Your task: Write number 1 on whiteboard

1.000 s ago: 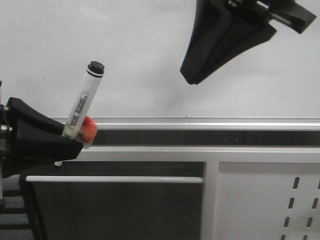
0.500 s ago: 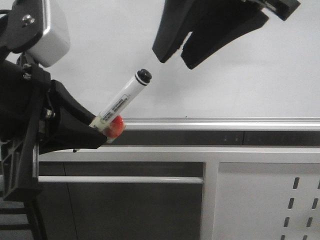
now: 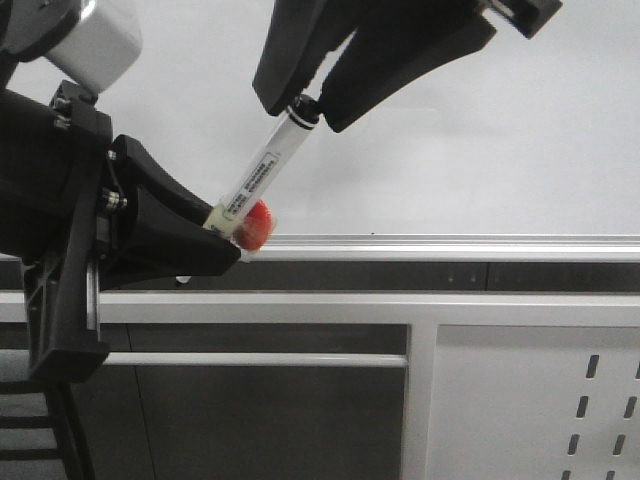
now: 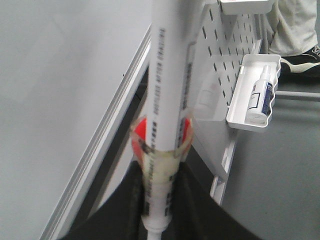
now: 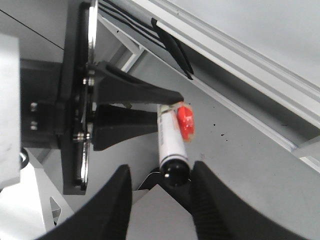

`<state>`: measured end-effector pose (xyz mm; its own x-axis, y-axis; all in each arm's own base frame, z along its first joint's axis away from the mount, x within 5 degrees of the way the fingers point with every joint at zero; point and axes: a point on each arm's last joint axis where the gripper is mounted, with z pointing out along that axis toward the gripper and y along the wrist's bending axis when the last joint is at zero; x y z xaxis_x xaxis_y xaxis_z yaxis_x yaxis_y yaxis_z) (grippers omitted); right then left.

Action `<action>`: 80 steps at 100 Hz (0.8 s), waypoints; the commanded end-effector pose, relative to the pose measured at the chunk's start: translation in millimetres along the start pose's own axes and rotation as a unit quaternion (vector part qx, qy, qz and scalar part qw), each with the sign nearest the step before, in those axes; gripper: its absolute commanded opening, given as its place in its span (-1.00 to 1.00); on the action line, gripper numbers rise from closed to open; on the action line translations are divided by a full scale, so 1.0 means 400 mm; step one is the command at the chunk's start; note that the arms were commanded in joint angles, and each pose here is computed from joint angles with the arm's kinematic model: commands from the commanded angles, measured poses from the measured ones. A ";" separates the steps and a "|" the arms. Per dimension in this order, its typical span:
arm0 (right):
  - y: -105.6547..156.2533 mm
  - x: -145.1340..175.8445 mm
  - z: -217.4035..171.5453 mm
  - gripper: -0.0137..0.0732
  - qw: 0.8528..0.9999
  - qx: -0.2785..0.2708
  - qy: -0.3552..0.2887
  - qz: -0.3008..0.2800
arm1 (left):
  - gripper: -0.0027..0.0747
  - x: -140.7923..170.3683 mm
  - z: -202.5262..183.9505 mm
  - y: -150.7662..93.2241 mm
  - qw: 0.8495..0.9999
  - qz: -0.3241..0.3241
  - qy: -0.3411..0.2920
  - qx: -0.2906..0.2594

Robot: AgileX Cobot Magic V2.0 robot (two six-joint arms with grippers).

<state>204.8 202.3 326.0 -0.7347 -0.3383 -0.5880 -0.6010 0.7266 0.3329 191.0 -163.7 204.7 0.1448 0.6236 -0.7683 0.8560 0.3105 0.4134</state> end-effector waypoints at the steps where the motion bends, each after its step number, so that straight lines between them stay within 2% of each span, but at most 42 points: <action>1: 0.018 -0.032 -0.038 -0.10 0.999 -0.012 -0.053 -0.008 | -0.98 -0.054 -0.013 0.016 0.998 -0.008 -0.064 -0.010; 47: 0.018 -0.036 -0.038 -0.12 0.998 -0.011 -0.061 -0.007 | -0.98 -0.064 -0.015 0.013 0.996 -0.007 -0.086 -0.004; 54: 0.018 -0.035 -0.038 -0.27 0.998 -0.011 -0.059 -0.008 | -0.98 -0.064 -0.015 0.013 0.996 -0.007 -0.086 -0.004; 69: 0.018 -0.030 -0.037 -0.87 0.999 -0.012 -0.048 -0.008 | -0.98 -0.064 -0.015 0.013 0.996 -0.007 -0.086 -0.004; 80: 0.019 -0.028 -0.037 -0.86 0.999 -0.012 -0.045 -0.008 | -0.98 -0.064 -0.015 0.013 0.996 -0.008 -0.086 -0.004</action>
<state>205.9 202.3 325.6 -0.7274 -0.3426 -0.5946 -0.6055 0.7281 0.3212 189.5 -167.8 209.4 0.1767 0.5786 -0.7963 0.8626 0.2986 0.4083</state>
